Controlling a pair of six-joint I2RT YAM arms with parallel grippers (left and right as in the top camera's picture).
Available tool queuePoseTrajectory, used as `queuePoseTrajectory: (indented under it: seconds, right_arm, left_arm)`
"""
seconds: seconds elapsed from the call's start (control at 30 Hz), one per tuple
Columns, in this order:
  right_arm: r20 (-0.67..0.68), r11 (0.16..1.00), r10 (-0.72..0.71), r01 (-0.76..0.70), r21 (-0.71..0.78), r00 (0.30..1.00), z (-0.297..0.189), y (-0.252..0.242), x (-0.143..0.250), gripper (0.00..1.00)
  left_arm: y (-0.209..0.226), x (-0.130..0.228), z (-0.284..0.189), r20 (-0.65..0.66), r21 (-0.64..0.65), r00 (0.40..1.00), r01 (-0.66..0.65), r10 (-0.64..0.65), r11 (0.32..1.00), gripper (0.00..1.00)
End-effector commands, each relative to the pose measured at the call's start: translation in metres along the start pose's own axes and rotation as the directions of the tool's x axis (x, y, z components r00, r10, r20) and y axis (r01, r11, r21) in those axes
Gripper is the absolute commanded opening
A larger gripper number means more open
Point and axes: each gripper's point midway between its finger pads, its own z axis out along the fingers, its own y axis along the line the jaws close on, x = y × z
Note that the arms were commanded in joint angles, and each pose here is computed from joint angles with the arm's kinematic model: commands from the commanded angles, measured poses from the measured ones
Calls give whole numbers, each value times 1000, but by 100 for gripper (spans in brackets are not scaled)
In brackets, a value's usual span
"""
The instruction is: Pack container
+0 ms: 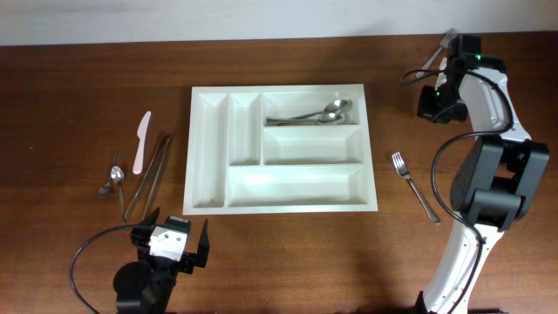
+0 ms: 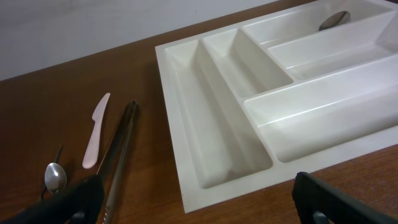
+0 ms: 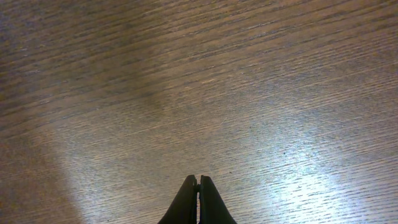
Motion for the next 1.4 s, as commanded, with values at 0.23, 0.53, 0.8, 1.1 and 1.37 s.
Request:
queuePoseTrajectory:
  seconds: [0.23, 0.53, 0.8, 1.1, 1.37]
  right_arm:
    - [-25, 1000, -3, 3, 7, 1000, -3, 1, 4, 6]
    - [-63, 998, -3, 0, -58, 998, -5, 12, 13, 35]
    - [-81, 995, -5, -4, -102, 997, -6, 20, 16, 38]
    - [-138, 995, -19, 6, -96, 990, -8, 18, 31, 40]
    - [-214, 996, -34, 15, -88, 976, -11, 15, 50, 40]
  left_arm:
    - [-1, 0, 0, 6, 7, 1000, 14, -14, 1000, 99]
    - [-1, 0, 0, 6, 7, 1000, 14, -14, 1000, 99]
    - [-1, 0, 0, 6, 7, 1000, 14, -14, 1000, 99]
    - [-1, 0, 0, 6, 7, 1000, 14, -14, 1000, 99]
    - [-1, 0, 0, 6, 7, 1000, 14, -14, 1000, 99]
